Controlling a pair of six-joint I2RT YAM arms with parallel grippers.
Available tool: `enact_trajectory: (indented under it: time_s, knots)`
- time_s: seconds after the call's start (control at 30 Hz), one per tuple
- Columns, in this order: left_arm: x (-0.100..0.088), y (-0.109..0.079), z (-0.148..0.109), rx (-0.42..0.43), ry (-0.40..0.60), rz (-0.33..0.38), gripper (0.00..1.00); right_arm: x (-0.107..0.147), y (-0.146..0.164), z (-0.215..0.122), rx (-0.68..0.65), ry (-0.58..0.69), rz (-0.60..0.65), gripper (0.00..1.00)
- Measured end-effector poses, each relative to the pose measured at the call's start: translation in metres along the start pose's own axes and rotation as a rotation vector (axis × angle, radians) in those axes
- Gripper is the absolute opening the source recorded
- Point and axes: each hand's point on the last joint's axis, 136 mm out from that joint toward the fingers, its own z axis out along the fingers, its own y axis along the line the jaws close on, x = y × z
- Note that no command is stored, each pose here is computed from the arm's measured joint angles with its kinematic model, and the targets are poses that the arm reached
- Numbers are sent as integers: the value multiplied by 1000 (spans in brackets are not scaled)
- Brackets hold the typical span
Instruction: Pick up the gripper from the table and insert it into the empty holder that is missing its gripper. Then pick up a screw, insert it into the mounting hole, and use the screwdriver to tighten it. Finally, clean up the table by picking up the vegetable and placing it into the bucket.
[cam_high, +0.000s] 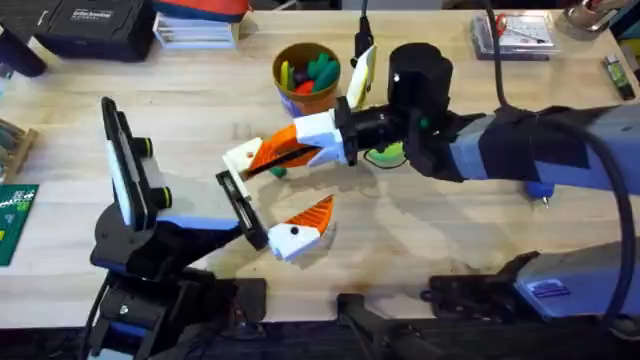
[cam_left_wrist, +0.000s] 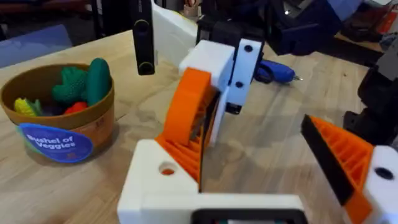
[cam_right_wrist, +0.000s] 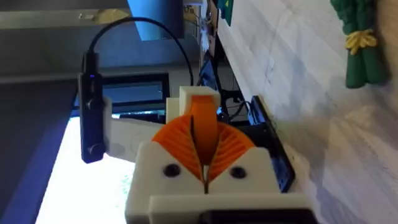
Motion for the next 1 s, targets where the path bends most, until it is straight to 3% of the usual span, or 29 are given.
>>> enact_trajectory:
  time_s: [0.33, 1.0]
  knots:
    - [-1, 3, 0, -20, -5, 26, 987, -3, 8, 3, -29, -16, -64, 7]
    - [-2, 8, -1, -46, -8, 32, 987, -6, 8, 7, -23, -40, -75, 34]
